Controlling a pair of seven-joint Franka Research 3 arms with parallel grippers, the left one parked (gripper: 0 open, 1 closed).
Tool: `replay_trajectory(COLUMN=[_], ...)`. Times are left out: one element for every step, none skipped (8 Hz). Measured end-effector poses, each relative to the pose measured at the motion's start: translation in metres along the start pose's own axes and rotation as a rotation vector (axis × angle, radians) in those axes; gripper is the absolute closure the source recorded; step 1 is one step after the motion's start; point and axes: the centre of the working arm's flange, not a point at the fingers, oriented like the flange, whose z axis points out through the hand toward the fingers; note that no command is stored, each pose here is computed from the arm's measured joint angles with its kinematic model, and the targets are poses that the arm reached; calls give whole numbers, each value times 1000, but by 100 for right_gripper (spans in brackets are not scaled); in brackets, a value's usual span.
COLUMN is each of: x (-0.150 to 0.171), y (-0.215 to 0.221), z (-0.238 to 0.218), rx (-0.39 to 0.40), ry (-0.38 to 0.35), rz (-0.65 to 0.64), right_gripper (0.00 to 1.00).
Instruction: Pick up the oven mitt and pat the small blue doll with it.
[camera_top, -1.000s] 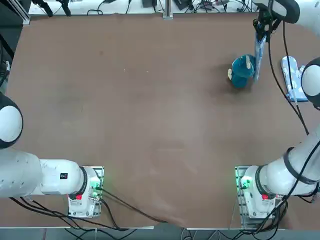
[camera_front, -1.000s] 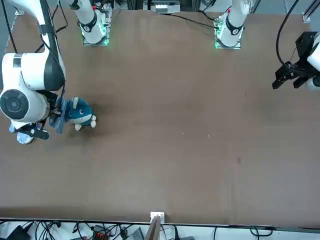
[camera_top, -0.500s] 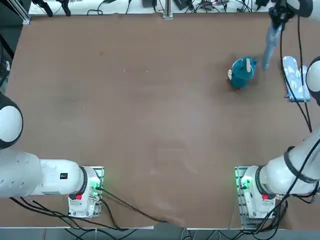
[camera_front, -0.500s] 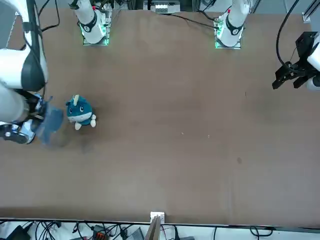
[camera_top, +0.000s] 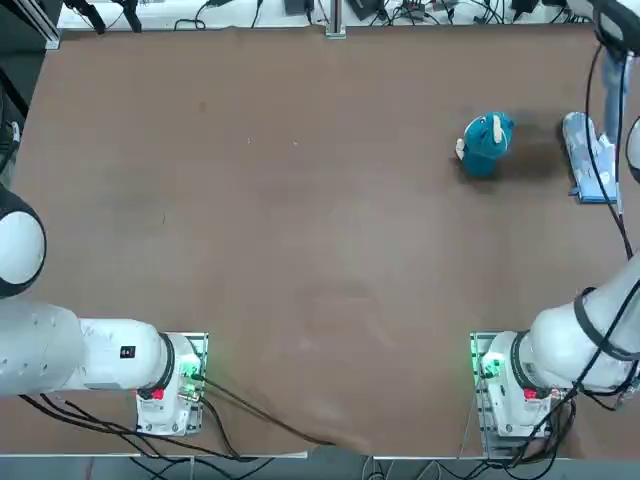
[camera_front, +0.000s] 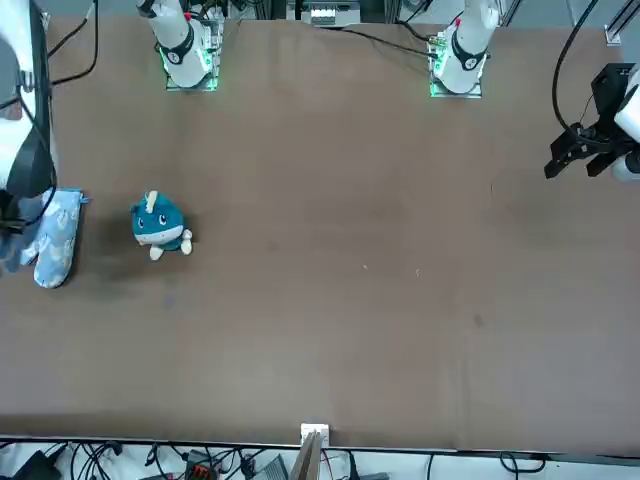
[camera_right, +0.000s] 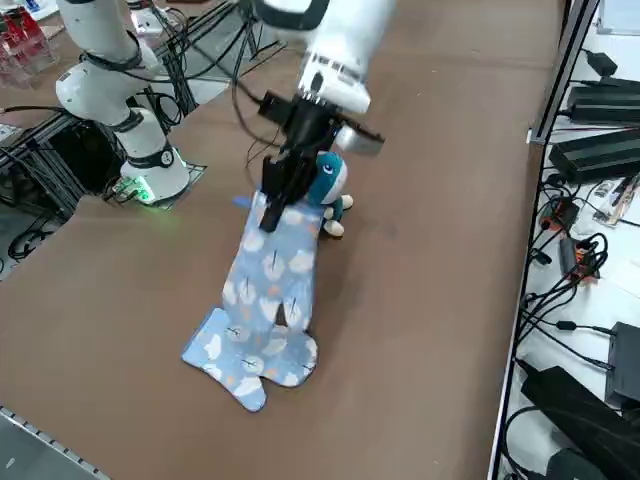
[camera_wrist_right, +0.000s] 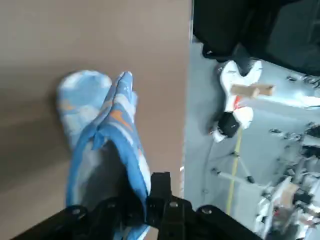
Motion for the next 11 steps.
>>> replay_trajectory(x=[2,3,-1,-7,-13,-19,-26,-32,-36,-40,-44], y=[12,23,33,35,28,17,7,-2,-11,-26,-40], z=[35,69,99,122,137,150,163,174,181,185,187], rx=[-68,-125,-159,-181,-198,-203,-204,-203,-197,-186,-177], ry=[46,91,111,103,83,62,41,23,12,5,2], rz=[-30,-65,-95,-128,-164,-198,-228,-251,-273,-292,-304], right_gripper=[96,96,96,96,96,96,96,96,96,96,96])
